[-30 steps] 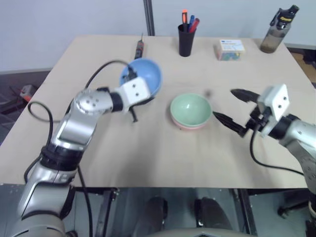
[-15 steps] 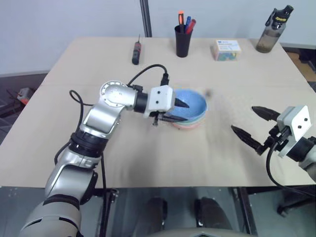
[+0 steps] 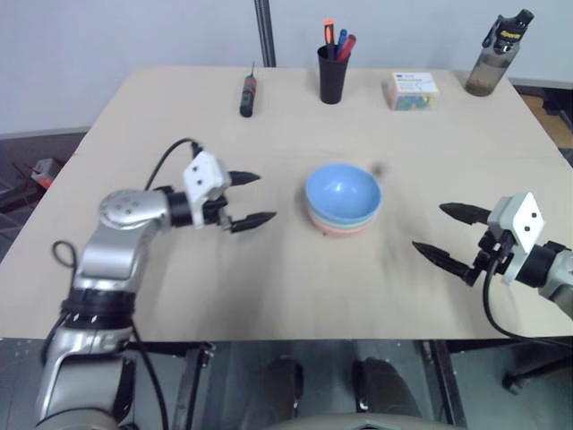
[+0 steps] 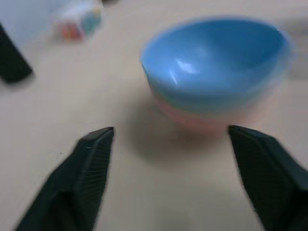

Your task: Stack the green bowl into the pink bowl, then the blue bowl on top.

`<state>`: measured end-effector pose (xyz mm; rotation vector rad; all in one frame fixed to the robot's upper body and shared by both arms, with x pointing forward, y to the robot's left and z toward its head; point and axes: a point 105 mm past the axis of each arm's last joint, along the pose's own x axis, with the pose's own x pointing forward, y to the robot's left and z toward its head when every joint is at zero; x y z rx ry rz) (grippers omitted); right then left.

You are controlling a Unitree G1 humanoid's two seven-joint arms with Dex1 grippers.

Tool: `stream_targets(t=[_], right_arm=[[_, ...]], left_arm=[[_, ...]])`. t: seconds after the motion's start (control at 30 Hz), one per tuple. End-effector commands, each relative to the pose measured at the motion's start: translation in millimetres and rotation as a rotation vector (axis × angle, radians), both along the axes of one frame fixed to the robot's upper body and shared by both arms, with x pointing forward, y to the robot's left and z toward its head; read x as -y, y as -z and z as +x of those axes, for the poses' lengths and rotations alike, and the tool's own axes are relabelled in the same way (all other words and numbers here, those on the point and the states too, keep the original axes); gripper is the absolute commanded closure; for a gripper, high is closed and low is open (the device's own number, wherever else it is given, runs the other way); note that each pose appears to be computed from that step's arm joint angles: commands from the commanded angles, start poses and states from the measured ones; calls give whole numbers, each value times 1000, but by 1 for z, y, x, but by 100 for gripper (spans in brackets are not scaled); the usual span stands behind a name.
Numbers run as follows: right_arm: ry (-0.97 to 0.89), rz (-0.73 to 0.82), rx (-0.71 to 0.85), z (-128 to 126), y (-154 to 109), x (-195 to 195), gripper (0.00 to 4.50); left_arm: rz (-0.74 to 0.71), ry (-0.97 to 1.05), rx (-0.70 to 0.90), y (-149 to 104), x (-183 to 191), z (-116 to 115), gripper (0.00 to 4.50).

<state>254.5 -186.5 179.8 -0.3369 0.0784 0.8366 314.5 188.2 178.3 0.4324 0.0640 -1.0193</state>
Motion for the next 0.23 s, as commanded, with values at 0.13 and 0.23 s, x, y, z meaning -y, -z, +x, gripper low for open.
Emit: stream_targets(t=[0.13, 0.23], right_arm=[[39, -23, 48, -6, -20, 24, 0], [72, -15, 43, -7, -21, 28, 0]], left_arm=[[-50, -9, -48, -12, -14, -30, 7], [-24, -49, -54, -6, -20, -31, 7]])
